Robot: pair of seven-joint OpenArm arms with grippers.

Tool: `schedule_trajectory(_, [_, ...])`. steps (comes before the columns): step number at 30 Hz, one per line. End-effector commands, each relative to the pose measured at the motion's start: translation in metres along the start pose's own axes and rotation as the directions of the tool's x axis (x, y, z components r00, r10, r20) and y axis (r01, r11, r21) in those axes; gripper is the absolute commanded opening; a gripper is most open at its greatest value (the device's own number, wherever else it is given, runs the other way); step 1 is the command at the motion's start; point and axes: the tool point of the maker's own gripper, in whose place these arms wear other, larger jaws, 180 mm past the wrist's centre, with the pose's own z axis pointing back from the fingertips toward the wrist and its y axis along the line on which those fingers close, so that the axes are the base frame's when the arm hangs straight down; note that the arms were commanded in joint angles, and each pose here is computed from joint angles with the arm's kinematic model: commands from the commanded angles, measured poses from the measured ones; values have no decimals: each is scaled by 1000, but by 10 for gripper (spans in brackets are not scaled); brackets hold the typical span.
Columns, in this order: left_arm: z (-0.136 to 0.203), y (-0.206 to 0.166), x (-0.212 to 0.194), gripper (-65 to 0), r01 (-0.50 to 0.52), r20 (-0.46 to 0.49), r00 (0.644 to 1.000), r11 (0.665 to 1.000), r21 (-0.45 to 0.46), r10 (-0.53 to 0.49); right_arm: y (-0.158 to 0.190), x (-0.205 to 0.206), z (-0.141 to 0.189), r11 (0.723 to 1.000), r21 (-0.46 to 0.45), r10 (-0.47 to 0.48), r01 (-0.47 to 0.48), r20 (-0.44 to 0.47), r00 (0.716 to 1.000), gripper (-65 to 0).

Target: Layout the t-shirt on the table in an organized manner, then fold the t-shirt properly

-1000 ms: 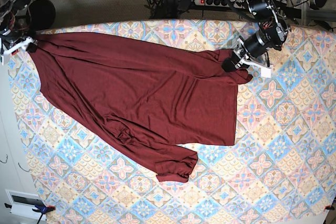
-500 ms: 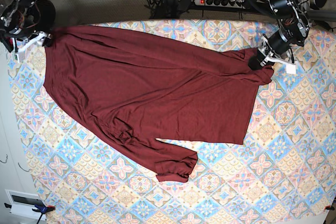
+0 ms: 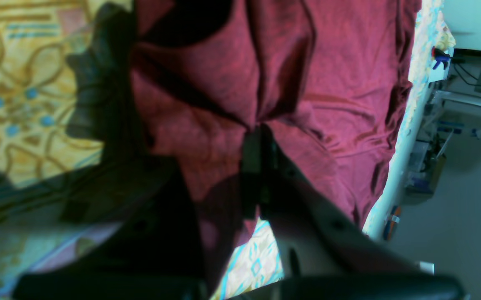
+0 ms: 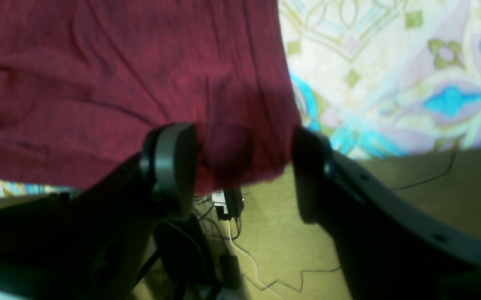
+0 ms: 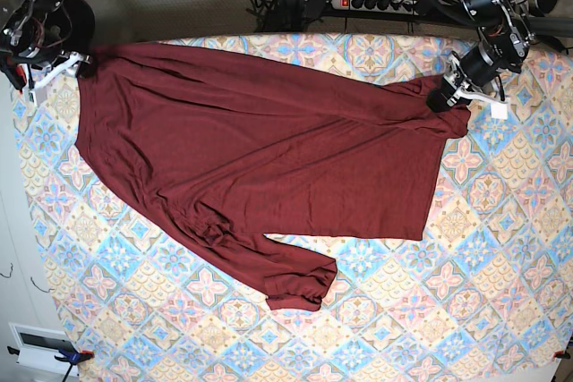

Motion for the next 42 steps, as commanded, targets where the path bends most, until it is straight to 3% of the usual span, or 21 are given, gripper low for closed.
schedule_trajectory(1, [4,-6,10,-650,22,24,999,1000,-19,-22,-7,6,9,999,-25,23,-23,13,1000,-299])
schedule_trajectory(27, [3,-7,10,-650,28,18,999,999,-20,-28,-1,-11,9,1000,-18,-19,19,18,1000,-300])
schedule_trajectory(33, [3,-7,10,-650,28,18,999,999,-20,-28,-4,-17,-5,996,15,-83,83,-4,997,-303])
schedule_trajectory(36, [3,-7,10,-650,28,18,999,999,-20,-28,-5,-21,-7,995,18,-93,94,-13,996,-359])
schedule_trajectory(42, [3,-7,10,-650,28,18,999,999,-20,-28,-1,-21,-8,997,31,-65,65,-5,998,-600])
